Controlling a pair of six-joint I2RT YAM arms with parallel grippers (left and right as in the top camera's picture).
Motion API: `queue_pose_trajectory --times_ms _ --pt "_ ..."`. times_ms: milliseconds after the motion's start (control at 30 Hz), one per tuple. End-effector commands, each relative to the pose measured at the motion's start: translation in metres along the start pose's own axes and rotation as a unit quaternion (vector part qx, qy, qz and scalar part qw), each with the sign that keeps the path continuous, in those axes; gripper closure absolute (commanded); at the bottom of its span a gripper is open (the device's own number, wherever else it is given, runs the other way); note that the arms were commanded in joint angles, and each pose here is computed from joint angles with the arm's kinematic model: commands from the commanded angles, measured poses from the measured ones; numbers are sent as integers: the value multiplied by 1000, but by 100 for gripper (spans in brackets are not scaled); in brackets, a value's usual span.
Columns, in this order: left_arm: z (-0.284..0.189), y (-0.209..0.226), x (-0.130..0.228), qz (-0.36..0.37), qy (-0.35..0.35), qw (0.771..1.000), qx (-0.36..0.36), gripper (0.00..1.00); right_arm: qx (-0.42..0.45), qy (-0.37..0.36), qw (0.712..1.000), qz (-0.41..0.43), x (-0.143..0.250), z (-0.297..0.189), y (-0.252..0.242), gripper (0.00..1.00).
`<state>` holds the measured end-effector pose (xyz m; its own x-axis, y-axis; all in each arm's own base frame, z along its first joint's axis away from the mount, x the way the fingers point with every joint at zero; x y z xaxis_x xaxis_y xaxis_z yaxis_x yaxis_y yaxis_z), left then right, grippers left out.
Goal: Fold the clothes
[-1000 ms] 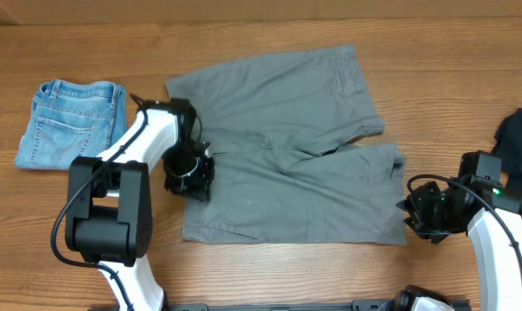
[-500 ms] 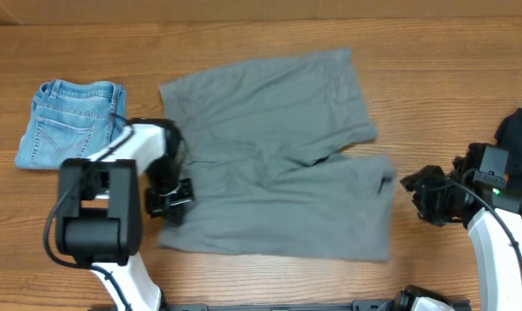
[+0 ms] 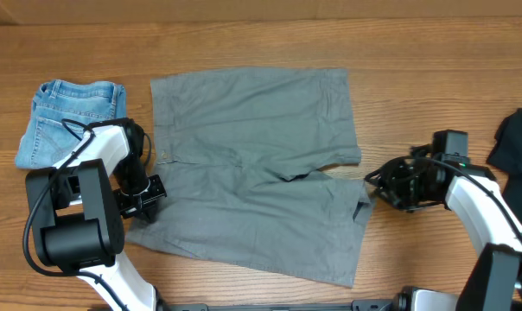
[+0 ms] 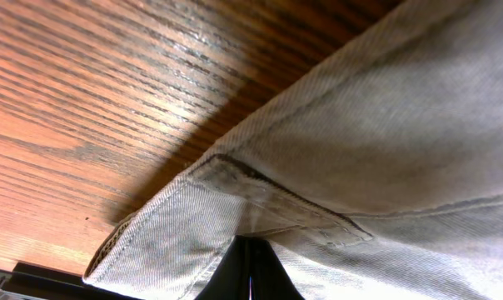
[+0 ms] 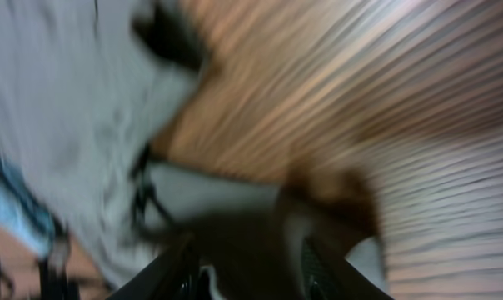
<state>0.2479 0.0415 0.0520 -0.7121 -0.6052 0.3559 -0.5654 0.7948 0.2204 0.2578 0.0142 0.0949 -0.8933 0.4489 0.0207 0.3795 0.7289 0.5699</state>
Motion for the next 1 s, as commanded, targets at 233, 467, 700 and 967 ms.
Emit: queue_pose_trajectory --times_ms 233,467,700,967 --pt "1 4 -12 7 -35 999 -27 96 27 44 997 -56 16 -3 -6 64" --pt "1 4 -12 7 -35 999 -27 96 -33 24 999 32 -1 -32 -4 61" --pt "1 3 -13 7 -37 999 -24 96 -15 93 984 154 30 -35 -17 42" --pt "1 1 -14 9 -38 999 -17 96 -68 89 965 237 34 -10 -18 35"
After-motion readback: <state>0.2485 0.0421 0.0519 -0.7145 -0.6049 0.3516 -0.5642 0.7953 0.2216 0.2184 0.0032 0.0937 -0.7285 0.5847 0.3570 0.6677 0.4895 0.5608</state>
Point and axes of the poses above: each gripper's point midway between its finger pads, its own z axis out along the fingers, its own y axis along the line the jaws close on, x = y × z, the point moved 6 cm from there along -z, back along the fingers, and after that the axes turned 10 degrees about -z, right-handed, at the moved point
